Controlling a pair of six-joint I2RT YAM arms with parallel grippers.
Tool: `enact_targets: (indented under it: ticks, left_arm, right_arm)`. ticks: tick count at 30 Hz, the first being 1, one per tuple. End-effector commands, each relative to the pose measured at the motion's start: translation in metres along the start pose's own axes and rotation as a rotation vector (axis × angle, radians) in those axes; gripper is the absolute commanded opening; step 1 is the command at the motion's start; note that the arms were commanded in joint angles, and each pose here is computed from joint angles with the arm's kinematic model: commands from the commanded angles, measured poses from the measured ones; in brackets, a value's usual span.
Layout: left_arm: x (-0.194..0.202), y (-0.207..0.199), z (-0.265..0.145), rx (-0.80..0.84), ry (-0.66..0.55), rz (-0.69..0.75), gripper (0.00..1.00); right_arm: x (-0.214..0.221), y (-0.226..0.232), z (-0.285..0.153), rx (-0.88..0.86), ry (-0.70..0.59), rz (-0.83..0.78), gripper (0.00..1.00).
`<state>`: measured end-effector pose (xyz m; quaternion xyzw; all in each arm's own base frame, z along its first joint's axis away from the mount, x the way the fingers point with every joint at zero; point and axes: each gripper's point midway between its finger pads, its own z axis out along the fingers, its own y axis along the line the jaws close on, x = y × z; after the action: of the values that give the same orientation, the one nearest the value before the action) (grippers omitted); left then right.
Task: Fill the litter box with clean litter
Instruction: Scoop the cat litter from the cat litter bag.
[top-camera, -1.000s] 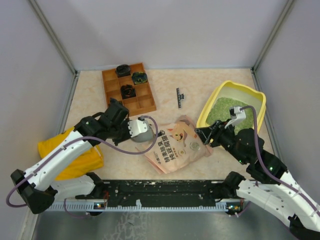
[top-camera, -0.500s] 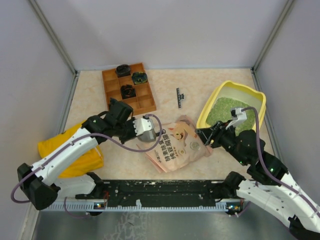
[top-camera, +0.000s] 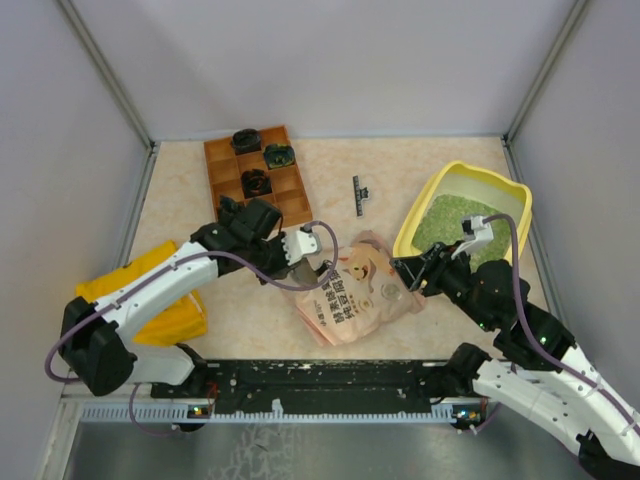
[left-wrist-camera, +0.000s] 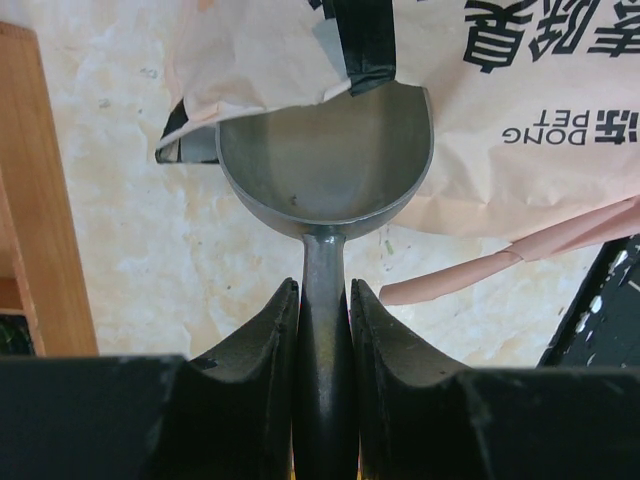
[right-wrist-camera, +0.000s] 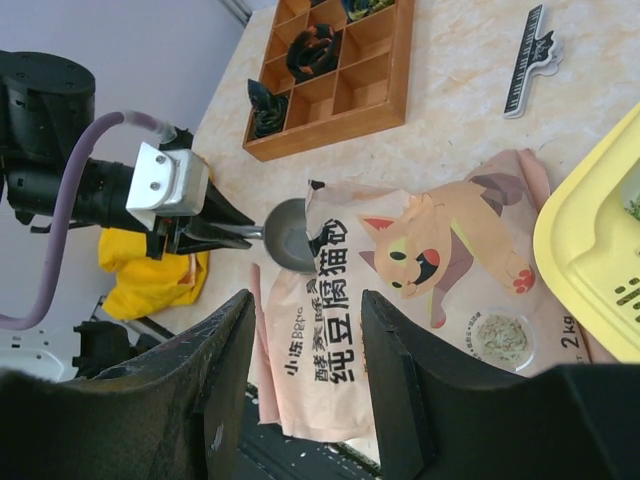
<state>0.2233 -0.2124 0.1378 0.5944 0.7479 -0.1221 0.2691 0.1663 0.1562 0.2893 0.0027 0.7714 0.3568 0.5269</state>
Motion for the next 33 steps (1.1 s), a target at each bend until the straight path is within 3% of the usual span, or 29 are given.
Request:
enact_targets:
  ticks: [1,12,28,33]
  left_arm:
    - [-0.028,-0.012,0.017,0.093,-0.133,-0.023,0.0]
    - [-0.031,-0.016,0.041,0.065,-0.189,-0.059,0.0]
    - [-0.027,-0.033,0.082,0.083,-0.147,-0.065,0.0]
    - [-0.033,-0.035,0.084,0.079,-0.214,-0.062,0.0]
  right_arm:
    - [-0.013,0.008,0.001,-0.029,-0.047,0.026,0.47]
    - [-0.012,0.011,0.001,-0.036,-0.039,0.04,0.47]
    - [-0.011,0.015,0.004,-0.044,-0.023,0.041,0.46]
    - [-0.01,0.013,0.004,-0.038,-0.026,0.039,0.46]
